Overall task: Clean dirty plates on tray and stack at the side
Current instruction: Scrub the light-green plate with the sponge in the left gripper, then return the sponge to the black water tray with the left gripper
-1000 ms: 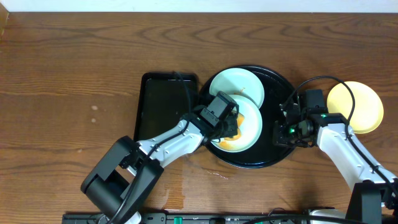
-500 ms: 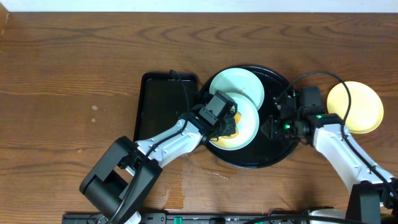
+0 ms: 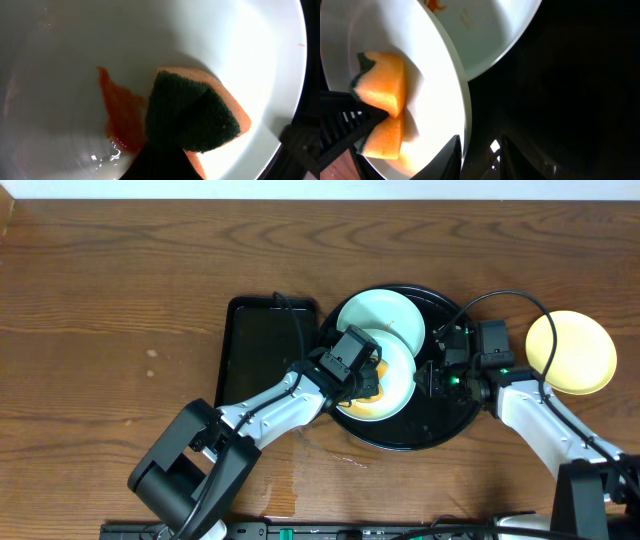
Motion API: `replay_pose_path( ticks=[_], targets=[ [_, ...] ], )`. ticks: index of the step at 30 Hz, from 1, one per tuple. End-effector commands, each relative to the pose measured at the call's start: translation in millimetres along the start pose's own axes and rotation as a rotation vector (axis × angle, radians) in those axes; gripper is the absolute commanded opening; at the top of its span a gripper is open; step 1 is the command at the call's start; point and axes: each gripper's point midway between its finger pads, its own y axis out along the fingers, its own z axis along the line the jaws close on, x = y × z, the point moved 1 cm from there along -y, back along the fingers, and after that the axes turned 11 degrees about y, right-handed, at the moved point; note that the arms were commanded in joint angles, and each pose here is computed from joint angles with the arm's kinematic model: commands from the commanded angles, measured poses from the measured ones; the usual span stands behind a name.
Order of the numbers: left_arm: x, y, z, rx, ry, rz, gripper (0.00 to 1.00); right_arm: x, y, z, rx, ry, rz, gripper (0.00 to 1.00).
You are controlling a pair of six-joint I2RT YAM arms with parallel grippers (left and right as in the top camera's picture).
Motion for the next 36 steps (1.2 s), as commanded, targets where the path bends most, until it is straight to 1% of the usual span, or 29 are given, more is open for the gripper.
replay_pose_path(
  ticks=[1,4,16,18,21,27,31,36],
  targets=[
    [3.2,-1.3,9.9,0.043,0.001,-0.016,0.07,-11.2,8.3,4.8,0.019,-0.013,0.045,0.24],
    [3.2,-1.3,9.9,0.043,0.001,-0.016,0.08,-14.1,12.1,2.8,0.014,-0.008,0.06,0.23],
    [3.1,-1.3,10.0,0.043,0.001,-0.016,0.08,-14.5,16.7,2.6,0.018,-0.01,0.066,0.13],
    [3.1,-1.3,10.0,0.043,0.001,-0.016,0.08,-13.4,16.8,3.2,0.02,-0.013,0.061,0.06],
    [3.2,-1.3,9.9,0.043,0.001,-0.016,0.07,-11.4,16.8,3.9,0.023,-0.016,0.053,0.01],
    [4.4,-1.5,11.4,0.049,0.021,-0.02,0.07,-9.4,16.9,3.1,0.017,-0.02,0.044,0.01],
    [10.1,-2.3,19.5,0.094,0.034,-0.051,0.07,-11.2,16.8,1.4,0.008,-0.015,0.051,0.01],
    [20.1,-4.7,33.2,0.142,0.015,-0.087,0.07,-17.0,16.4,-7.3,-0.039,-0.004,0.07,0.01]
  ],
)
